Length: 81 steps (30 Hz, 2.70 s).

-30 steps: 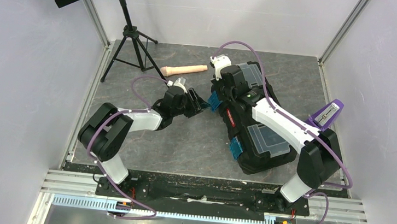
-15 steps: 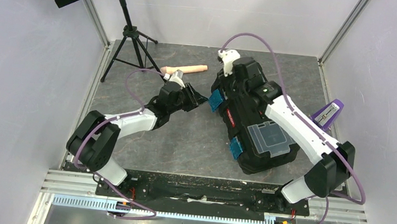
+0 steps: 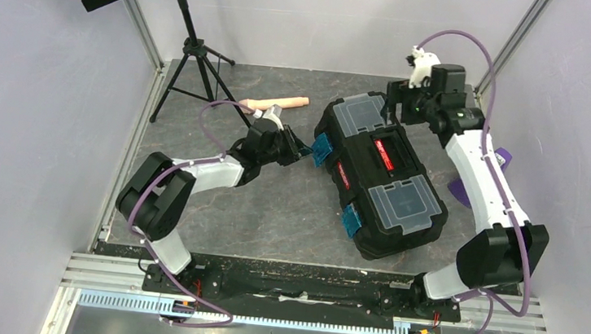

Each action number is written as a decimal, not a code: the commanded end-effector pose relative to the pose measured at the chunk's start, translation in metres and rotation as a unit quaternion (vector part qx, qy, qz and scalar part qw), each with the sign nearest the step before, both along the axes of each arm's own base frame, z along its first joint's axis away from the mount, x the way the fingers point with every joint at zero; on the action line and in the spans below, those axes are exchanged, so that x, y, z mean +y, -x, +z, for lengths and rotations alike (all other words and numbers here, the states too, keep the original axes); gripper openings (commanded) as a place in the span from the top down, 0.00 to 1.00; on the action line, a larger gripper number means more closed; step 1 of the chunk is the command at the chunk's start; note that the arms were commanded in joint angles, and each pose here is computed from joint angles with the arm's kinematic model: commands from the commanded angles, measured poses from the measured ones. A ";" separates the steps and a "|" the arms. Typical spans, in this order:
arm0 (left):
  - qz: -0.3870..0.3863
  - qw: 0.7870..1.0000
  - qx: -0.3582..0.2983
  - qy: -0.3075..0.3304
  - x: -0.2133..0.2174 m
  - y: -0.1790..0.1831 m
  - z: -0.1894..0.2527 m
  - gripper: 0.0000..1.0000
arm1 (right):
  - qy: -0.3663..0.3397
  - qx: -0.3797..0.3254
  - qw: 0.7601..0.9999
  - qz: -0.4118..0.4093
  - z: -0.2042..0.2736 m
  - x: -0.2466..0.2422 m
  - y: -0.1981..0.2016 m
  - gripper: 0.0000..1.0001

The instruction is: Pack the tool kit

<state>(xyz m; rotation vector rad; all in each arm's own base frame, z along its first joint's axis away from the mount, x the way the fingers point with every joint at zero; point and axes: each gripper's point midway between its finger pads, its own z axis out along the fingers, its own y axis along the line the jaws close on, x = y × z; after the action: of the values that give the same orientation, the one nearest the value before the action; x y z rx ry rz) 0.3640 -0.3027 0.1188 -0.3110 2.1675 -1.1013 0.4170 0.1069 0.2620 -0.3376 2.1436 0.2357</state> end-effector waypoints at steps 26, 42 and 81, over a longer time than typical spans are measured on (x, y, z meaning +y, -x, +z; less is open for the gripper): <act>-0.039 0.999 0.016 0.022 -0.031 -0.010 -0.020 0.84 | -0.208 0.233 0.948 0.066 -0.174 0.018 0.087 0.33; -0.069 0.997 0.011 0.038 -0.082 -0.016 -0.023 0.85 | -0.232 0.341 0.906 0.092 -0.252 0.059 0.195 0.38; 0.308 0.833 -0.391 -0.241 0.289 0.162 0.327 0.07 | 0.014 -0.370 0.881 -0.296 0.121 -0.155 0.204 0.02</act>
<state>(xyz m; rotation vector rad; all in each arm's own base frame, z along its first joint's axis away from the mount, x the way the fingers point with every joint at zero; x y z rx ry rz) 0.2304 -0.0542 0.4502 -0.2420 1.3580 -0.4019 0.2280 -0.0263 0.4028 0.1497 1.3934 -0.1175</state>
